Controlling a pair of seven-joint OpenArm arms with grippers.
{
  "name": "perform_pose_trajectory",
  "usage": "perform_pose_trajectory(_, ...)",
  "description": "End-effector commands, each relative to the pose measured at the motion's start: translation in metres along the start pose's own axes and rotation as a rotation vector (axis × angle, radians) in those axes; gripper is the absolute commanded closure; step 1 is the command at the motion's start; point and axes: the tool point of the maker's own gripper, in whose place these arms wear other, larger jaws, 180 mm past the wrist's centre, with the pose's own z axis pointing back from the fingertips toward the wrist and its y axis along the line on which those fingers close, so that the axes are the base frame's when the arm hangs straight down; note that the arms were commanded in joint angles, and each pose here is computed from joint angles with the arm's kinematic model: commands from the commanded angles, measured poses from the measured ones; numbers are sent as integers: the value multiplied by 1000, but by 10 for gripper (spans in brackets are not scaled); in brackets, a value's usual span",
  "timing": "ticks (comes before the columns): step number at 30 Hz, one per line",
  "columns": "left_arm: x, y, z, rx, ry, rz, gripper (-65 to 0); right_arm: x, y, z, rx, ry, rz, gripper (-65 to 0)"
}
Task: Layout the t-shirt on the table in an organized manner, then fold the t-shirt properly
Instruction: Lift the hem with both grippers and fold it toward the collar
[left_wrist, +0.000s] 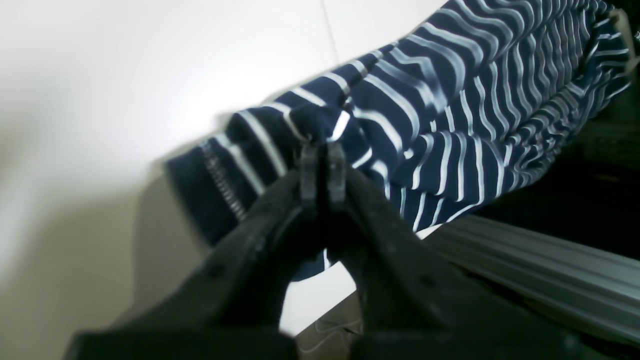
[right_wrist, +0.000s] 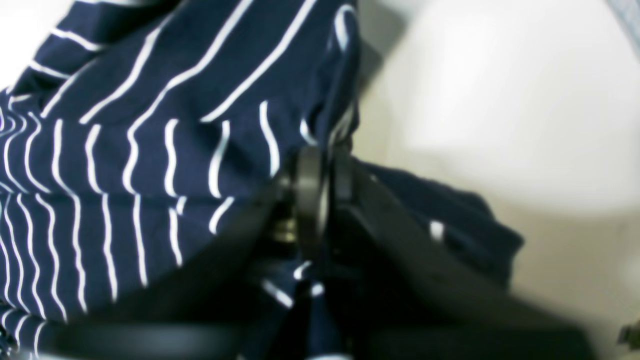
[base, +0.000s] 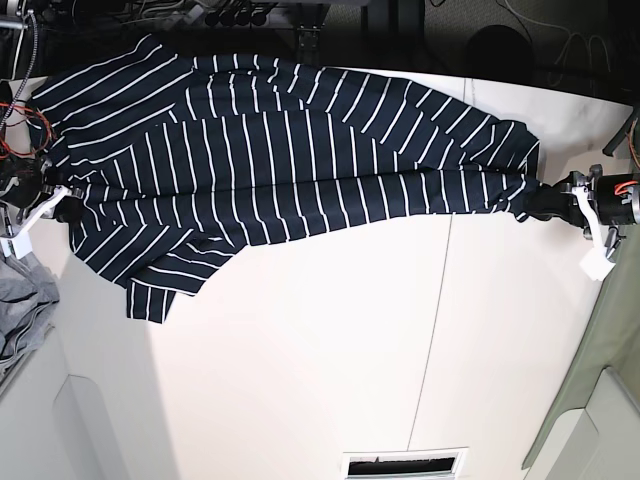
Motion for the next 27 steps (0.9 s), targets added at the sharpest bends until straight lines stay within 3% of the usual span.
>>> perform_pose_trajectory(1,14,0,8,4,-35,-28,0,25,-7,9,-11,-70,15,-225)
perform_pose_trajectory(3,13,-2,3,3,-32,-29,0,33,-6,10,-10,-107,18,-368)
perform_pose_trajectory(4,13,-2,2,1,-35,-29,0,40,-6,11,-10,-139,21,-398)
perform_pose_trajectory(7,11,-1,1,10,-26,-34,0,67,-2,14,-5,-234,27,-403)
perform_pose_trajectory(13,5,6,1,46,6,-53,0,114,17,1,-30,-314,85,-403)
perform_pose_trajectory(18,5,6,1,48,8,-55,0,116,35,-29,-57,-266,85,-403)
perform_pose_trajectory(24,1,7,2,50,27,-53,0,106,12,-51,-122,-245,28,-403)
perform_pose_trajectory(27,-3,6,0,47,32,-47,0,96,21,-60,-64,-206,22,-403)
